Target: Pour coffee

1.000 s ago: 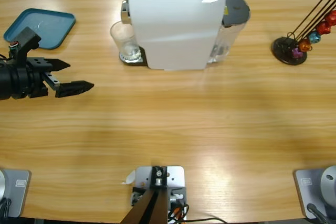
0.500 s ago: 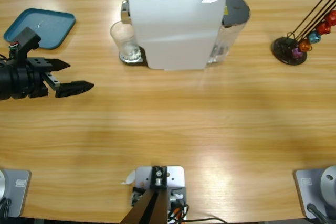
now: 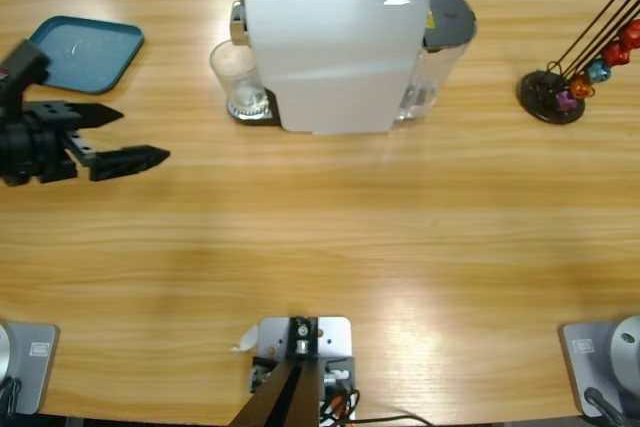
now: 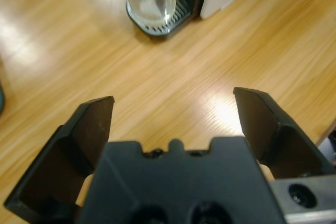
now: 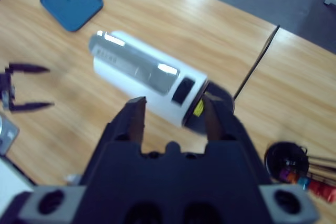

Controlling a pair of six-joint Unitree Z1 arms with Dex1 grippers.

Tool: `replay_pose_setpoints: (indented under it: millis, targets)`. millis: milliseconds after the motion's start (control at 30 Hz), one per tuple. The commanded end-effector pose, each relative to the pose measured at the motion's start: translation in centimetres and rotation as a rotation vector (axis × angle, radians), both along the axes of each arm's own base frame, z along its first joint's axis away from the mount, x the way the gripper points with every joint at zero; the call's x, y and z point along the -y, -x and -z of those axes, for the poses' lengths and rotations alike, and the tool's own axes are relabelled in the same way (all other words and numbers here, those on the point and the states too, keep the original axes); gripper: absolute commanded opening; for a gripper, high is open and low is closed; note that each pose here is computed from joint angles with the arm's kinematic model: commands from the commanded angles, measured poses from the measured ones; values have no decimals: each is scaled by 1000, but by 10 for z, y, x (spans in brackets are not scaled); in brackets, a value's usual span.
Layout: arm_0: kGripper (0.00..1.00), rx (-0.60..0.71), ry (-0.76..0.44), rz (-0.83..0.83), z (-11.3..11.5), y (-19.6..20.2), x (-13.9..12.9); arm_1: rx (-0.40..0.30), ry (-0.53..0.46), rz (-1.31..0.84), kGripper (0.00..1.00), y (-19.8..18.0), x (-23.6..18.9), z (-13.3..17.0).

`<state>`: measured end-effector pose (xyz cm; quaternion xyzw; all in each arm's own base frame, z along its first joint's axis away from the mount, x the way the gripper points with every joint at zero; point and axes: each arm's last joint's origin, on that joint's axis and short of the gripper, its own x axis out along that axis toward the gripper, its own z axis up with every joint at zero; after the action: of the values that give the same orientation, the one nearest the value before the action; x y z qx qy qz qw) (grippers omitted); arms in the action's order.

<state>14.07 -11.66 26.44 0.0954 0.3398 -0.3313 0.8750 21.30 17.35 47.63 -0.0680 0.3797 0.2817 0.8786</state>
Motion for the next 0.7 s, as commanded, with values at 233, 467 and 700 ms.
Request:
replay_pose_setpoints:
  millis: [233, 467, 700]
  targets:
    - [1000, -1, 45, 28, -32, 51, -32, 21, -5, -42, 1000, 92, 67, 97]
    - [1000, -9, 37, 36, -31, 59, -38, -22, 54, -26, 1000, 127, 99, 141]
    - [1000, 8, 34, 39, -32, 66, -45, 102, -34, 8, 1000, 144, 117, 155]
